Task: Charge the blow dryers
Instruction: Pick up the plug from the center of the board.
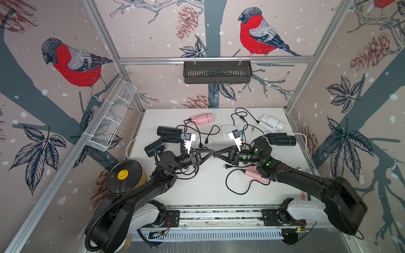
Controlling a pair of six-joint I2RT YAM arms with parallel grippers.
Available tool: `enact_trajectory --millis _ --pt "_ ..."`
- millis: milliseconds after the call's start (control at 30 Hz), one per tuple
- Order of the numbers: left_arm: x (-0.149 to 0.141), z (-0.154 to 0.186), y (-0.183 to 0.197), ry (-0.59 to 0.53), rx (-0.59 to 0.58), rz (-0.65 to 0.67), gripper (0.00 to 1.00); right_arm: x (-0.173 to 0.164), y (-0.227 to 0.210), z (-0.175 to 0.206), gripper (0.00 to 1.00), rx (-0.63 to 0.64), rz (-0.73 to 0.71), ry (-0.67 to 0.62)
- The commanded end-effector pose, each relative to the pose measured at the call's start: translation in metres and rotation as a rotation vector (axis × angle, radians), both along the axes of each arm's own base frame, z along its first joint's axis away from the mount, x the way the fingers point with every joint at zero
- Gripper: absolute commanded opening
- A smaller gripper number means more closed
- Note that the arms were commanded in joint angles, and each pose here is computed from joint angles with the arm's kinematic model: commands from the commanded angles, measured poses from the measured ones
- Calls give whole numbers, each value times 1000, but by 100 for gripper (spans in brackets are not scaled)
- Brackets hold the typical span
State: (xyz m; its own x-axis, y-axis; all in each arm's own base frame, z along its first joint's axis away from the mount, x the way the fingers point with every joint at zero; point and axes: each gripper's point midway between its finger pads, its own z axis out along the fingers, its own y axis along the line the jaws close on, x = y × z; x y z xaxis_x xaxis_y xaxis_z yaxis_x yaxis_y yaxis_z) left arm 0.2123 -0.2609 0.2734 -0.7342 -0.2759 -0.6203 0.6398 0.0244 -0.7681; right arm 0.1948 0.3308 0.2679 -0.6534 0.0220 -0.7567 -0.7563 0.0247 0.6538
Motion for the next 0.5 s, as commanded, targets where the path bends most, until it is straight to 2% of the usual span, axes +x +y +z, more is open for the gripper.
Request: enact_trajectory --millis 0,67,300,467 --pt "-4 11 -1 -56 -8 -23 17 -1 -2 8 22 31 7 -17" --pt "1 10 -2 -52 5 -5 15 3 -5 9 34 34 -12 -13" --pt "21 13 -2 -64 57 76 10 24 -16 16 57 -4 -122 -66" --pt "40 22 -3 -44 68 101 10 46 -22 22 67 -86 -251 -139"
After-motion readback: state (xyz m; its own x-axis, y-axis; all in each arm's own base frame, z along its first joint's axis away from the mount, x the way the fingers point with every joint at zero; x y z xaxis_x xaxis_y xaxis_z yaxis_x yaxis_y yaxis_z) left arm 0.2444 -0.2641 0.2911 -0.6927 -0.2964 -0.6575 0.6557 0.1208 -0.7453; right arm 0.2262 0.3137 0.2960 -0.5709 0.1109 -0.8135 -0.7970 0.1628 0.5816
